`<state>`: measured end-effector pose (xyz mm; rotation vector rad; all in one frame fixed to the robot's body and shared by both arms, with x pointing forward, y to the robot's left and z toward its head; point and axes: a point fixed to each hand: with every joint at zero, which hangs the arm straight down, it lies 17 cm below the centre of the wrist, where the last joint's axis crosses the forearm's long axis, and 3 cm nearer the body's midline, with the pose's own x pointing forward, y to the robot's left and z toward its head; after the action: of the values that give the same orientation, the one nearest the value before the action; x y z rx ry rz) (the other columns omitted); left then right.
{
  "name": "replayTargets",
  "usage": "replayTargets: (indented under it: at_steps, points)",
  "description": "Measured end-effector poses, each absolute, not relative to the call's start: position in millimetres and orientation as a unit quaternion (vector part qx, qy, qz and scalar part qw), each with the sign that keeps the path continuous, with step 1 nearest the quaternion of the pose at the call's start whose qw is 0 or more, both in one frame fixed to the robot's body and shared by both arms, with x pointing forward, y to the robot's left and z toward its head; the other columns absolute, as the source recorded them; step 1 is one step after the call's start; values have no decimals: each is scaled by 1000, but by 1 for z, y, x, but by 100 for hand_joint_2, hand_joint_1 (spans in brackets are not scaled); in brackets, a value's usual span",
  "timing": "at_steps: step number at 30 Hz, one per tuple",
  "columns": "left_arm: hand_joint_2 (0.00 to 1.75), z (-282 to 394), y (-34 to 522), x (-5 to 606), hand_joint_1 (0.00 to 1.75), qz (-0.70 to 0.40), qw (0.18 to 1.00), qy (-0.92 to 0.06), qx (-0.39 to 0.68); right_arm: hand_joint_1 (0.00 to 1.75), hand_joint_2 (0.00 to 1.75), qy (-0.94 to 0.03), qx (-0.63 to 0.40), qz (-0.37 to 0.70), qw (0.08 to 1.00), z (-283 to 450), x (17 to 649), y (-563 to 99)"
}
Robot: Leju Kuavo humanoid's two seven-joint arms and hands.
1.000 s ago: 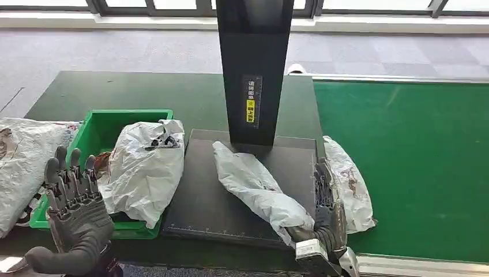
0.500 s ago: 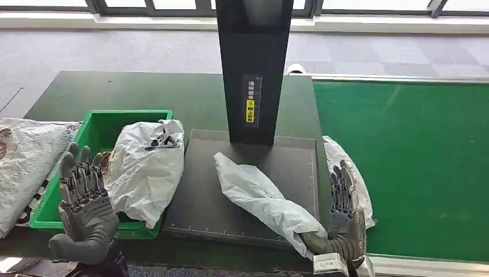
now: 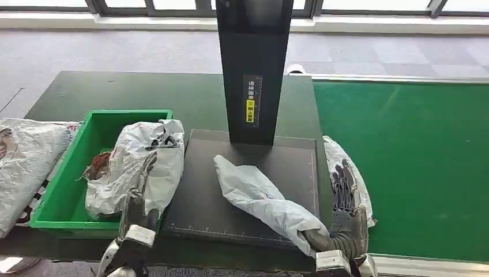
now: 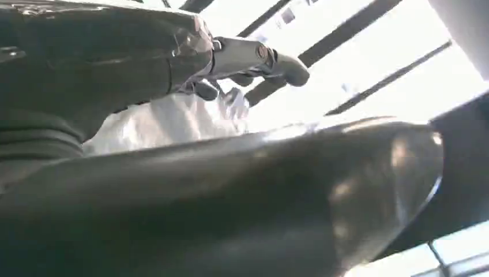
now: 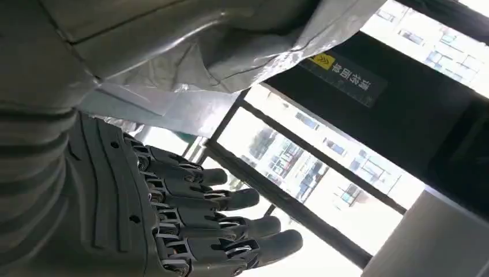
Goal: Moved the parcel from conveyor to table for the left to box.
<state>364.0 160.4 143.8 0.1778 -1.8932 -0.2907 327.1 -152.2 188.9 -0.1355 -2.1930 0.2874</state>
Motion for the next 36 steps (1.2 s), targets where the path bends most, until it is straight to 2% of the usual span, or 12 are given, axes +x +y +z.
replayTargets:
  at_steps: [6, 7, 8, 9, 10, 11, 14, 21, 31, 36]
  points:
    - [0, 121, 154, 369, 0, -143, 589, -792, 75, 0, 175, -885, -55, 116, 447, 188, 327, -153]
    - [175, 116, 151, 371, 0, -160, 593, -785, 84, 0, 175, -885, -55, 116, 448, 188, 327, -153]
    - [175, 111, 147, 372, 0, -182, 594, -778, 94, 0, 175, -885, -54, 116, 448, 188, 328, -153]
    - [0, 104, 140, 373, 0, -212, 591, -771, 104, 0, 175, -885, -53, 114, 448, 188, 328, -153]
    - [0, 95, 129, 375, 0, -249, 585, -763, 111, 0, 175, -885, -52, 111, 449, 188, 329, -154]
    - [175, 84, 116, 375, 0, -285, 576, -757, 117, 0, 175, -886, -51, 106, 449, 189, 330, -155]
    - [175, 57, 79, 371, 0, -357, 542, -752, 117, 0, 175, -887, -51, 94, 449, 191, 335, -158]
    - [175, 46, 49, 368, 0, -377, 497, -771, 128, 0, 175, -888, -42, 89, 450, 191, 343, -157]
    - [175, 81, 42, 367, 0, -346, 445, -811, 155, 0, 175, -888, -35, 87, 450, 191, 353, -154]
    - [175, 120, 56, 372, 0, -274, 421, -843, 193, 0, 175, -888, -25, 91, 450, 190, 356, -146]
